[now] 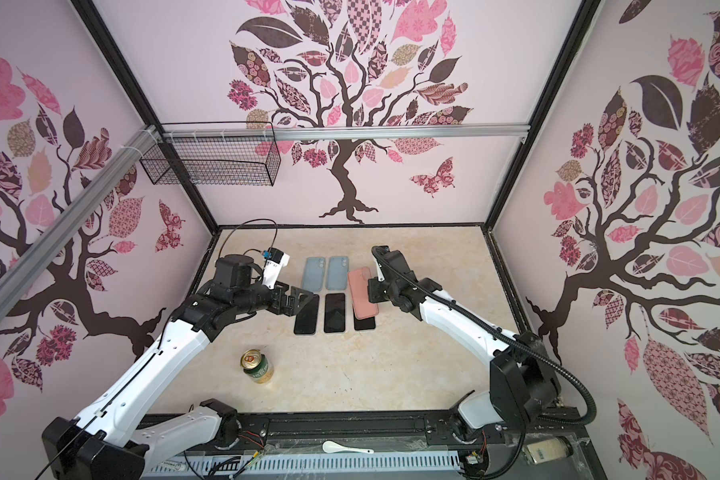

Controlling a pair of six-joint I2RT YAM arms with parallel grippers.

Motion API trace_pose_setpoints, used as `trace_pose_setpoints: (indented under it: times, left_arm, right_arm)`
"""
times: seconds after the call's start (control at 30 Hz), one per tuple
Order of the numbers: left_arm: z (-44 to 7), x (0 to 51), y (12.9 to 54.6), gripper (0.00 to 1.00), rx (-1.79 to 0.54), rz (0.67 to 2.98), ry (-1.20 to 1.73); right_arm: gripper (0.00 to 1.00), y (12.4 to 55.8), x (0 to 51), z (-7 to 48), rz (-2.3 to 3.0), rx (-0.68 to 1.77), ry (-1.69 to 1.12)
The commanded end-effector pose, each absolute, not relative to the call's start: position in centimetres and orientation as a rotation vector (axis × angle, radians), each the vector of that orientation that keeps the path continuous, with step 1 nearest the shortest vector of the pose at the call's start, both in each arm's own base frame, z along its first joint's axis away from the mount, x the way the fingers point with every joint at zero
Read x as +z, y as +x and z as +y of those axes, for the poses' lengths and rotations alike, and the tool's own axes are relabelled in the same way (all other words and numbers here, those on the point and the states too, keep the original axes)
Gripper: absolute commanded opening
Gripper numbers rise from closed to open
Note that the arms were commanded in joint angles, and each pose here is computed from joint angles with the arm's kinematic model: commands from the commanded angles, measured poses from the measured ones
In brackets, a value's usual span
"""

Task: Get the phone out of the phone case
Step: 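Carry the pink case toward the blue cases with the right gripper while the left withdraws, then lower and align the pink case next to the pale blue cases with the right gripper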

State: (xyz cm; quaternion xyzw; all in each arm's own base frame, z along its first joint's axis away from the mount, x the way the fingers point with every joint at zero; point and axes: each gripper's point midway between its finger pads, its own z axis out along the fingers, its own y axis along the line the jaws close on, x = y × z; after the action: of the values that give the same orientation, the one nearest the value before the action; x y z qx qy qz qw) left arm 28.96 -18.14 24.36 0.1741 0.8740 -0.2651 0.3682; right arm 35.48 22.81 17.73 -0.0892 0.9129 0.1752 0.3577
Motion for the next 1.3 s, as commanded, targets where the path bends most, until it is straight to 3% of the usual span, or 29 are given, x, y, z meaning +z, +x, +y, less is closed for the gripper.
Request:
trace_pose_setpoints:
  times: [0.0,0.23,0.37,0.5,1.27]
  left_arm:
    - [-17.5,23.5,30.3,0.98,-0.645,2.27,0.327]
    - [-16.5,21.8,32.1,0.98,-0.582,2.335,0.196]
    - [-14.5,21.7,33.5,0.98,-0.518,2.323,-0.058]
    - [-13.8,22.1,34.3,0.98,-0.551,2.278,-0.113]
    - [-16.1,20.2,37.0,0.98,-0.545,2.238,-0.022]
  right_arm:
    - [0.0,37.1,17.6,21.5,2.389,0.35,-0.112]
    - [0.0,40.0,16.6,21.7,2.458,0.286,0.089]
    - [0.0,40.0,15.8,23.2,2.514,0.362,0.091]
    - [0.0,39.8,15.6,24.8,2.491,0.475,0.007]
    - [0.0,48.8,9.6,24.7,2.638,0.459,0.039]
